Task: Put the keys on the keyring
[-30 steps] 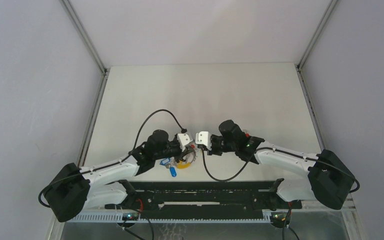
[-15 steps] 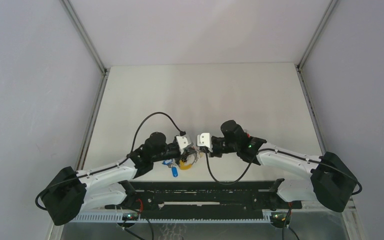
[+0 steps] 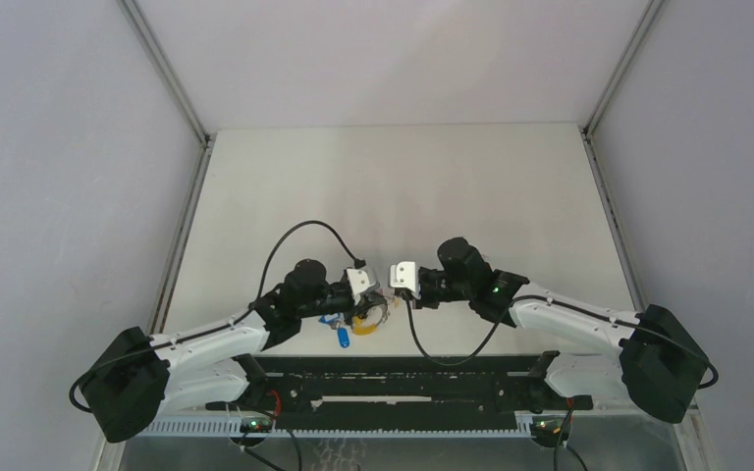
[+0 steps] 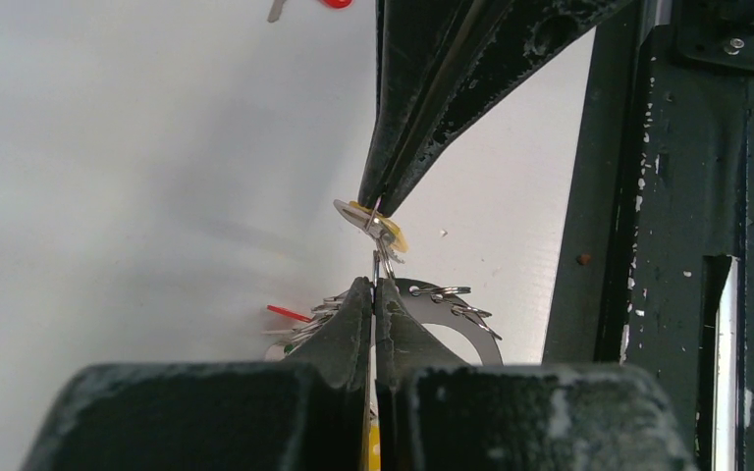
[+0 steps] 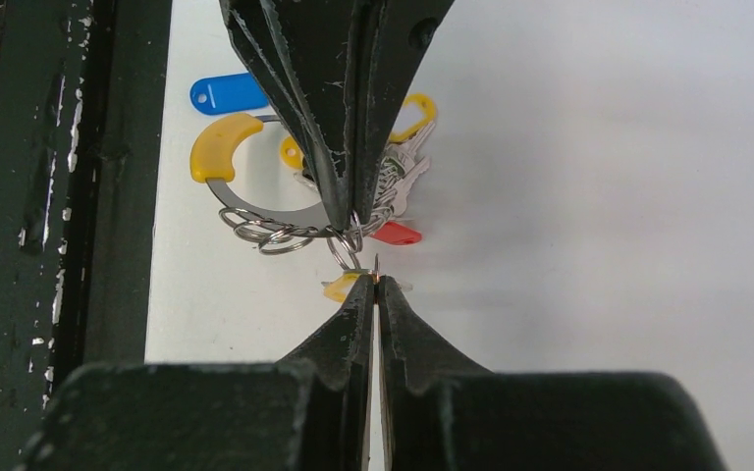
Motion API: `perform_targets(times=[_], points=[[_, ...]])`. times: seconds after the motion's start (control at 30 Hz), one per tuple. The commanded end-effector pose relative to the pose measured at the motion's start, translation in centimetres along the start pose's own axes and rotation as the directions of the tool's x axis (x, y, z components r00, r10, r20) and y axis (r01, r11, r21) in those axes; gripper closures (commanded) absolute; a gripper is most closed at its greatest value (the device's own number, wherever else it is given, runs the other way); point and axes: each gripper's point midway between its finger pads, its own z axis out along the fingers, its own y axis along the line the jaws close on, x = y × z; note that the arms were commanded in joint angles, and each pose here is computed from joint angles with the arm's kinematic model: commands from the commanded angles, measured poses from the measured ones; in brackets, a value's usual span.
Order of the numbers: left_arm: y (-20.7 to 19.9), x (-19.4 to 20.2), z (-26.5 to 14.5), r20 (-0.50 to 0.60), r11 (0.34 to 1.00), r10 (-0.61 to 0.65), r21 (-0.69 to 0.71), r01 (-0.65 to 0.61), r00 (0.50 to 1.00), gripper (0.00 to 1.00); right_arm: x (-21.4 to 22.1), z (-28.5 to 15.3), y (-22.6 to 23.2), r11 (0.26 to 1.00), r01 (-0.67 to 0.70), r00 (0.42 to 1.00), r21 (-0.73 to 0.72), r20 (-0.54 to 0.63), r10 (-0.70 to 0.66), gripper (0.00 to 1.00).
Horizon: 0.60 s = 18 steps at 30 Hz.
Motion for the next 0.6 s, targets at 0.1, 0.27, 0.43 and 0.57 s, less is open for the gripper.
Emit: perform_targets(times=[0.1, 0.27, 0.43, 0.57], points=[[-0.70, -1.51, 0.15, 0.045, 0.998, 0.048, 0.042, -0.050, 0.998, 1.00, -0.70, 0.08, 0.00, 0.999, 0.037, 0.999, 0.005, 0.011, -0.037, 1.00], [-0.64, -1.43, 0.13, 0.038, 0.998, 0.051, 0.040, -0.052, 0.998, 1.00, -0.72, 0.22, 0.46, 0.999, 0.041, 0.999, -0.018, -0.001, -0.041, 1.00], [-0.79, -1.37, 0.19, 0.033, 0.997, 0.050, 0.050, -0.051, 0.998, 1.00, -0.56, 0.39, 0.59, 0.999, 0.046, 0.999, -0.022, -0.013, -0.047, 1.00], [-0.91, -1.42, 0.22, 0.033, 0.997, 0.048, 0.057, -0.049, 0.998, 1.00, -0.55, 0.47, 0.60, 0.999, 0.047, 0.999, -0.023, -0.016, -0.047, 1.00]])
